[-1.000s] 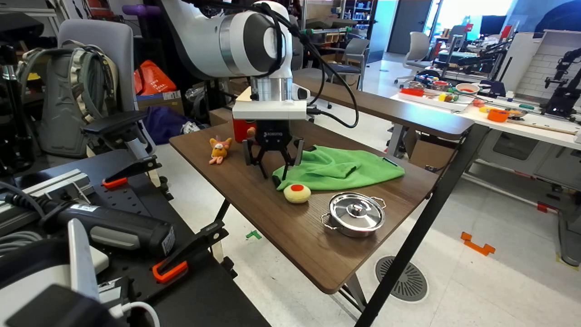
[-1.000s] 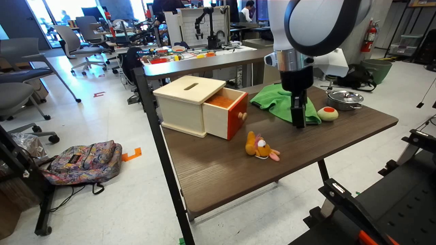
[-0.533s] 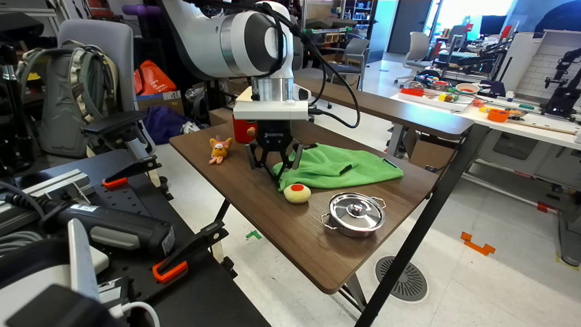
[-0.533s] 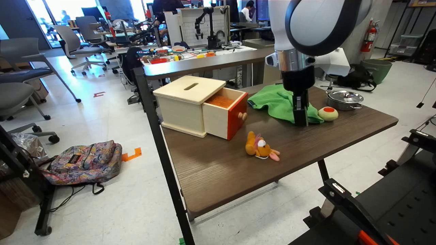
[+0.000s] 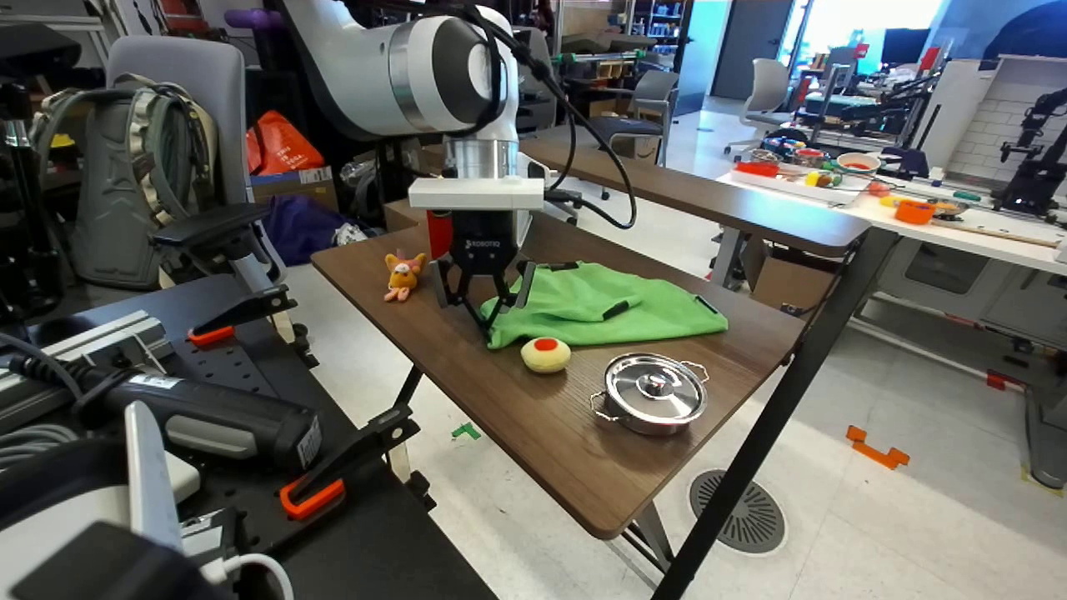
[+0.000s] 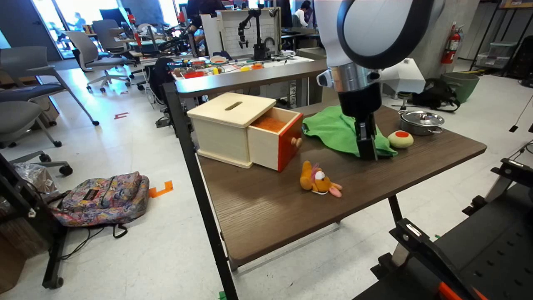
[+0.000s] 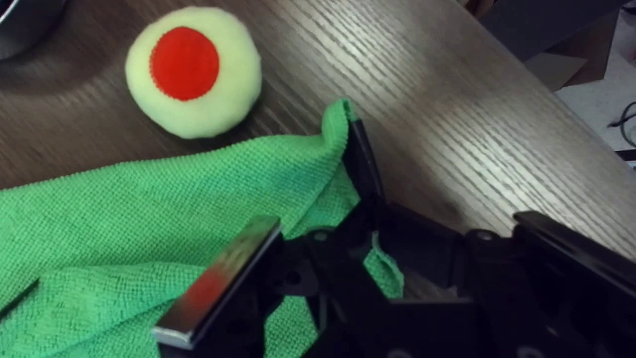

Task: Fold the green towel

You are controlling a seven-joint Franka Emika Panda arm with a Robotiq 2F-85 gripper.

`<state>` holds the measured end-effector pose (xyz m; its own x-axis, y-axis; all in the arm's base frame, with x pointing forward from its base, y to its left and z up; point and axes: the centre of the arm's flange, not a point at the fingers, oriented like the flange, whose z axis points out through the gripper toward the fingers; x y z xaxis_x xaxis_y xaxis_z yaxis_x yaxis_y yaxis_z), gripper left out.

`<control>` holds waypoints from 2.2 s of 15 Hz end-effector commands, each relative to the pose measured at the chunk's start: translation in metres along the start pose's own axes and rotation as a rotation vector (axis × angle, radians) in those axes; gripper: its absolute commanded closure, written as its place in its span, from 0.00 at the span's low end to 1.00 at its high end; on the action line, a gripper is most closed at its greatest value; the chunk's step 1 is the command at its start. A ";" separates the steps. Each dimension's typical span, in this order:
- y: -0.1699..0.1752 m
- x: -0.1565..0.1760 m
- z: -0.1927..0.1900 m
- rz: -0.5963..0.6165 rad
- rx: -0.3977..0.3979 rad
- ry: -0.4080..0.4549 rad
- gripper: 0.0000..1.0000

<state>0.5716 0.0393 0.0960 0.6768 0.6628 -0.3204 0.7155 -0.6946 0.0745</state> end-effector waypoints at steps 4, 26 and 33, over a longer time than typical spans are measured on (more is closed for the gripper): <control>-0.024 -0.014 -0.055 0.000 -0.026 0.040 0.97; 0.164 0.015 -0.104 0.350 0.087 0.160 0.97; 0.192 0.029 -0.065 0.409 0.107 0.066 0.97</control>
<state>0.7127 -0.0513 0.1767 0.9121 0.3687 -0.1792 0.3843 -0.9212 0.0608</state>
